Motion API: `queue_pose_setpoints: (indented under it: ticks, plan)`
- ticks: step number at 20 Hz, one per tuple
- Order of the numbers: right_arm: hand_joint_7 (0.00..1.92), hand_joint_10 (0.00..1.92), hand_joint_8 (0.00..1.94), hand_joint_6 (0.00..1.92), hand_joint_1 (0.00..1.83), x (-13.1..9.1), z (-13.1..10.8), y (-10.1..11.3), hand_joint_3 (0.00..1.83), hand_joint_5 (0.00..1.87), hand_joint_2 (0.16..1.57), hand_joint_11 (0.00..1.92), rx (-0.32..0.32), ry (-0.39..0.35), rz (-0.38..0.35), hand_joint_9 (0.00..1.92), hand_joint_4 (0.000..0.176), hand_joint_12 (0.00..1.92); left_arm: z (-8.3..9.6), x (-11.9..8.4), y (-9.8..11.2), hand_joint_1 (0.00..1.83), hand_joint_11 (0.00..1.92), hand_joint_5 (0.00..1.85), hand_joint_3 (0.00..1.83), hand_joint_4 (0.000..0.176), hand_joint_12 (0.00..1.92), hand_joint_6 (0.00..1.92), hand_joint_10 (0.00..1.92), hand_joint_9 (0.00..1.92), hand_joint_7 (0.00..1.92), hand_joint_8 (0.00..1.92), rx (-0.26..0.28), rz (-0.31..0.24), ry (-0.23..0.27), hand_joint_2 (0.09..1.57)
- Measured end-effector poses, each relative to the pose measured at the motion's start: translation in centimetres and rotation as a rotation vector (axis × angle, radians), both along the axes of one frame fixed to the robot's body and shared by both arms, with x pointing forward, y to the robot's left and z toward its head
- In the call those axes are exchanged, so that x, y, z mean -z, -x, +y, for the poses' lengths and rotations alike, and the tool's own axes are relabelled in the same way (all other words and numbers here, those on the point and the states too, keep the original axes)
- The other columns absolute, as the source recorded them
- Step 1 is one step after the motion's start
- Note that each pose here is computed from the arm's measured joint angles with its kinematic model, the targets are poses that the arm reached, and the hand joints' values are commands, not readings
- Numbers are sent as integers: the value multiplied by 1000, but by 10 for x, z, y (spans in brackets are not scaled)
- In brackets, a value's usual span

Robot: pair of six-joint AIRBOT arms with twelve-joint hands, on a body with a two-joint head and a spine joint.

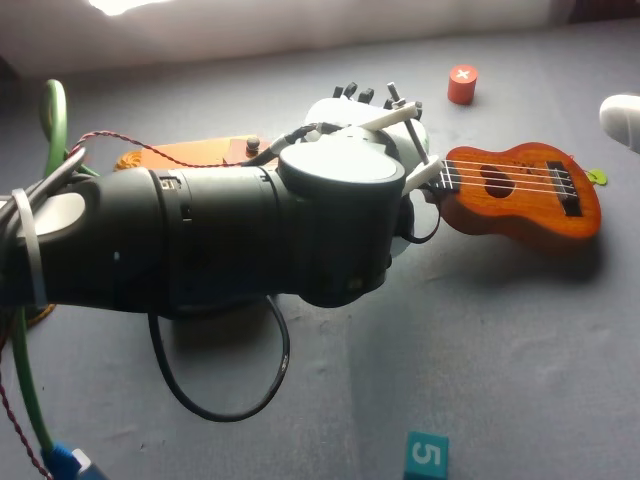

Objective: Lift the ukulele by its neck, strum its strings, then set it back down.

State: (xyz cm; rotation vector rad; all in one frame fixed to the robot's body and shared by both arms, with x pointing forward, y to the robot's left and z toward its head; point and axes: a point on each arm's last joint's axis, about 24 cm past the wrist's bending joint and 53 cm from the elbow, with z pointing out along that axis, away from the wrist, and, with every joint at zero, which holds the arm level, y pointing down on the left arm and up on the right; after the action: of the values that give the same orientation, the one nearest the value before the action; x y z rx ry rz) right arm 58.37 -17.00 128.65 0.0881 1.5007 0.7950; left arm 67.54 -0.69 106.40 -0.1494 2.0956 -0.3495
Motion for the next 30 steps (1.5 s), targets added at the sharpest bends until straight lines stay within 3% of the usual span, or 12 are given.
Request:
queue_pose_setpoints:
  ticks: [4, 6, 13, 19, 21, 22, 23, 24, 25, 26, 27, 30]
  plan:
    - [90, 10, 2, 4, 139, 0, 1, 1, 2, 14, 1318, 0, -2, 3, -2, 35, 0, 273, -2, 5, 1, 1065, 0, 0, 0, 16, 0, 0, 0, 0, 0, 0, 3, 10, 7, 1009]
    - [75, 2, 1, 1, 149, 0, 1, 1, 2, 8, 1323, 0, -2, 3, -2, 13, 0, 118, -2, 5, 1, 1087, 0, 0, 0, 13, 0, 0, 0, 0, 0, 0, 6, 8, 7, 1007]
    - [92, 10, 6, 3, 154, 0, 1, 1, 0, 7, 1312, 0, -2, 7, -5, 31, 0, 97, -9, 6, 2, 1081, 0, 0, 0, 21, 0, 0, 0, 0, 0, 0, 20, 11, 15, 986]
    - [73, 20, 6, 2, 162, 0, 1, 1, 1, 5, 1320, 0, -3, 7, -5, 28, 0, 0, -9, 6, 2, 979, 2, 0, 22, 0, 1, 0, 13, 34, 20, 7, 23, 6, 10, 1056]
    - [59, 19, 1, 5, 153, 0, 2, 1, 2, 14, 1324, 1, -4, 7, -5, 28, 0, 0, -9, 6, 2, 969, 0, 55, 0, 2, 415, 10, 20, 193, 170, 30, 24, 2, 8, 1064]
    - [59, 19, 1, 5, 153, 0, 2, 1, 2, 14, 1324, 1, -4, 7, -4, 28, 0, 0, -8, 6, 1, 969, 0, 55, 0, 2, 415, 10, 20, 193, 170, 30, 24, 2, 8, 1064]
    - [75, 22, 8, 12, 155, 0, 3, 1, 1, 29, 1321, 7, -6, 7, -5, 36, 0, 3, -8, 5, 1, 919, 0, 312, 6, 0, 1239, 67, 834, 172, 262, 439, 23, 0, 7, 1080]
    - [75, 22, 8, 12, 155, 0, 3, 1, 1, 29, 1321, 7, -6, 9, -5, 36, 0, 3, -9, 5, 1, 919, 0, 312, 6, 0, 1239, 67, 834, 172, 262, 439, 23, 0, 7, 1080]
    - [51, 17, 1, 7, 160, 0, 4, 2, 4, 18, 1328, 1, -8, 11, -6, 26, 0, 0, -8, 6, 1, 1029, 179, 331, 1, 0, 1785, 1263, 1704, 226, 206, 1578, 23, 1, 8, 1067]
    - [56, 20, 4, 8, 161, 0, 4, 2, 3, 22, 1327, 0, -8, 11, -6, 33, 0, 0, -9, 6, 1, 1078, 309, 347, 0, 0, 1894, 1703, 1878, 327, 281, 1852, 23, 1, 8, 1046]
    - [83, 26, 12, 16, 194, 0, 5, 2, 0, 41, 1320, 0, -10, 13, -7, 50, 0, 0, -9, 4, 0, 1074, 500, 764, 106, 0, 1920, 1367, 1919, 544, 496, 1918, 26, -9, 7, 1095]
    - [92, 26, 11, 7, 184, 0, 5, 2, 0, 24, 1321, 2, -9, 14, -8, 57, 0, 3, -9, 4, 0, 1077, 796, 893, 88, 0, 1921, 1205, 1921, 872, 797, 1921, 27, -9, 6, 1110]
